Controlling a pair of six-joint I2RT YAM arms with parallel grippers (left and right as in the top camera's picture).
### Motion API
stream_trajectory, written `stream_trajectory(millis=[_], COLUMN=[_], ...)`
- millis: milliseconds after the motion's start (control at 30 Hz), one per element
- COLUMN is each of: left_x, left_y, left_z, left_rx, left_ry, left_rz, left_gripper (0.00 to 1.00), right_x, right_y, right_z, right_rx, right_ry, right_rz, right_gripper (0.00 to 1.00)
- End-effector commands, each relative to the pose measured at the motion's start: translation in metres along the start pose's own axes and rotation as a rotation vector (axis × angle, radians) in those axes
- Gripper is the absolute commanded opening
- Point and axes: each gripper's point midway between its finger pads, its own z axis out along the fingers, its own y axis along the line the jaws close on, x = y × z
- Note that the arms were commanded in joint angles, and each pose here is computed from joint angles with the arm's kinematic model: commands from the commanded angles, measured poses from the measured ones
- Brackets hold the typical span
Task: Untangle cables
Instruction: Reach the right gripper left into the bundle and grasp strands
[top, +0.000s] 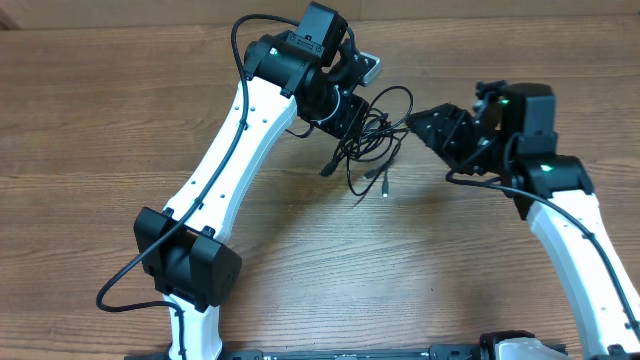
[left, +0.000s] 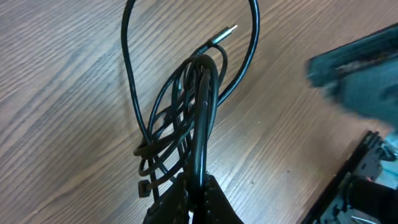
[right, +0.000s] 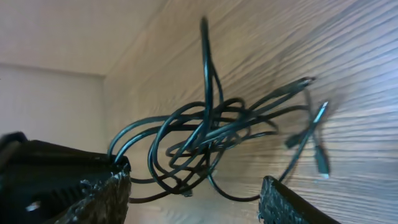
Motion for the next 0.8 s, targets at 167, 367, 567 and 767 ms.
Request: stream_trajectory(millis=[167, 367, 567, 767], left_x=[-0.003, -0.006, -0.008, -0.016], left_y=[-0.019, -0.031, -0.052, -0.083], left_z=[0.000, -0.001, -0.002, -0.005], left_rx=[0.120, 0.183, 0.275, 0.403], left_ry=[-0.010, -0.025, -0.031, -0.067], left_rz=[0.014, 0.025, 0.043, 0.089], left_gripper=[0.04, 0.05, 0.04, 0.05], right_x=[0.003, 0.000, -0.002, -0.004], right_y=[-0.006, 0.002, 0.004, 0.006], right_z=[0.033, 0.038, 0.038, 0.038], right_rx=[-0.001, -0.053, -0.062, -0.068], right_ry=[0.071, 0.082, 0.073, 0.067], right_rz=[0.067, 0.048, 0.040, 0.034], right_gripper=[0.47, 0.46, 0.46, 0.38])
